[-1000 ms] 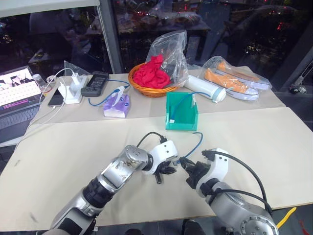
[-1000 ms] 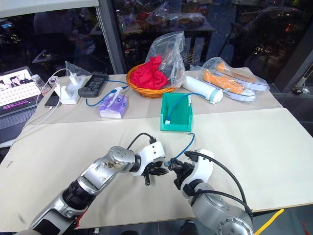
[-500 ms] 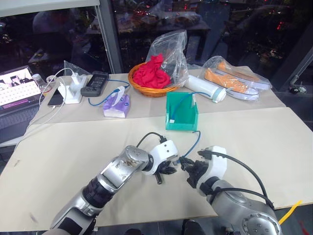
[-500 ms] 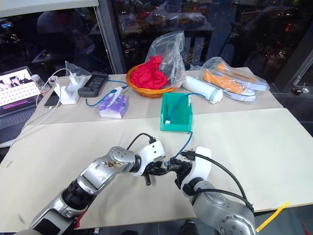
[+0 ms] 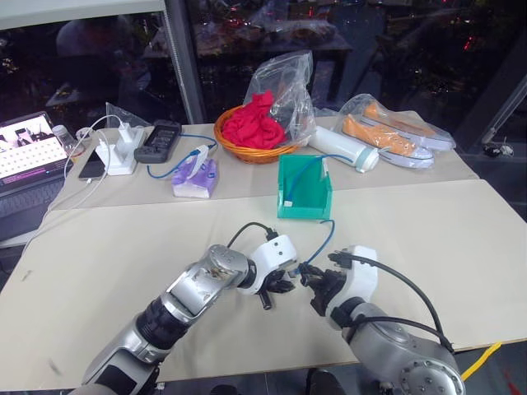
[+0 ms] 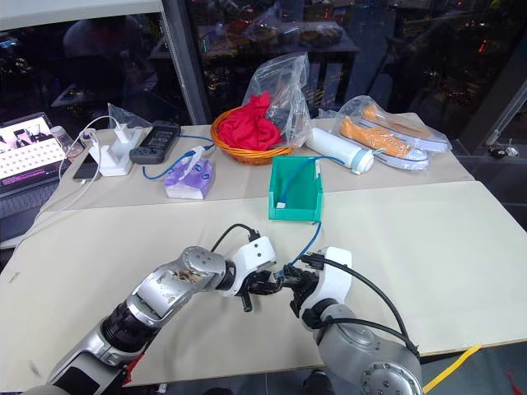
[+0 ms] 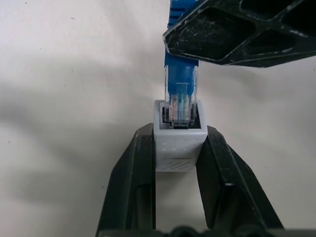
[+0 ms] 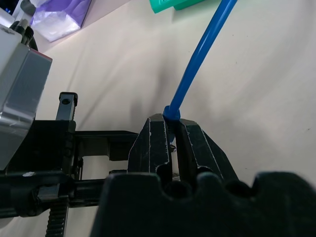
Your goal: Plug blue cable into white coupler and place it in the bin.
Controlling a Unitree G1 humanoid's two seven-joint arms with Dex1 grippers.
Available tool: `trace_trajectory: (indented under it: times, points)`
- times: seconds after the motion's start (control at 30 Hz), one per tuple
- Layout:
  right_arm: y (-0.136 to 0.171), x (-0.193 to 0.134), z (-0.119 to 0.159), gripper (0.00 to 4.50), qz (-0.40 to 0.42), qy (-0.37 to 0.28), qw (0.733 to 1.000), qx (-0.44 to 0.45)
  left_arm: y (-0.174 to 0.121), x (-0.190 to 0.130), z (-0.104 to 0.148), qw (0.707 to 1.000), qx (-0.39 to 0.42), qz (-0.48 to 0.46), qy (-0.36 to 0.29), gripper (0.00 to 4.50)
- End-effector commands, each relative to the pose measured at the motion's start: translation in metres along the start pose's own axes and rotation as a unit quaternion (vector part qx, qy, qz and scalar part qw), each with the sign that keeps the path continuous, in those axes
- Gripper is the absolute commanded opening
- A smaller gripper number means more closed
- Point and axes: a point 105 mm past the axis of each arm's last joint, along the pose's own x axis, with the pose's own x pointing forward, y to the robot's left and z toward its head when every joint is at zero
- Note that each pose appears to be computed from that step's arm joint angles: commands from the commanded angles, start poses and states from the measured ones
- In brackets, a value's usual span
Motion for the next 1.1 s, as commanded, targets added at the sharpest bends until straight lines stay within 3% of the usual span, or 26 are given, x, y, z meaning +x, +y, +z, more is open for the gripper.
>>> trace_trajectory:
  times: [0.03, 0.7, 1.1]
  points:
    - [0.014, 0.0, -0.025, 0.0, 0.03, 0.054, 0.998, -0.003, -0.005, -0.006, 0.018, 0.999, 0.014, -0.003, -0.031, 0.64]
    - [0.004, -0.01, -0.039, 0.0, -0.021, 0.086, 0.99, -0.111, -0.016, -0.002, 0.025, 0.999, 0.0, -0.029, -0.032, 0.64]
    - [0.01, -0.008, -0.04, 0.0, 0.008, 0.102, 0.99, -0.093, -0.019, 0.001, 0.027, 0.999, 0.007, -0.028, -0.031, 0.64]
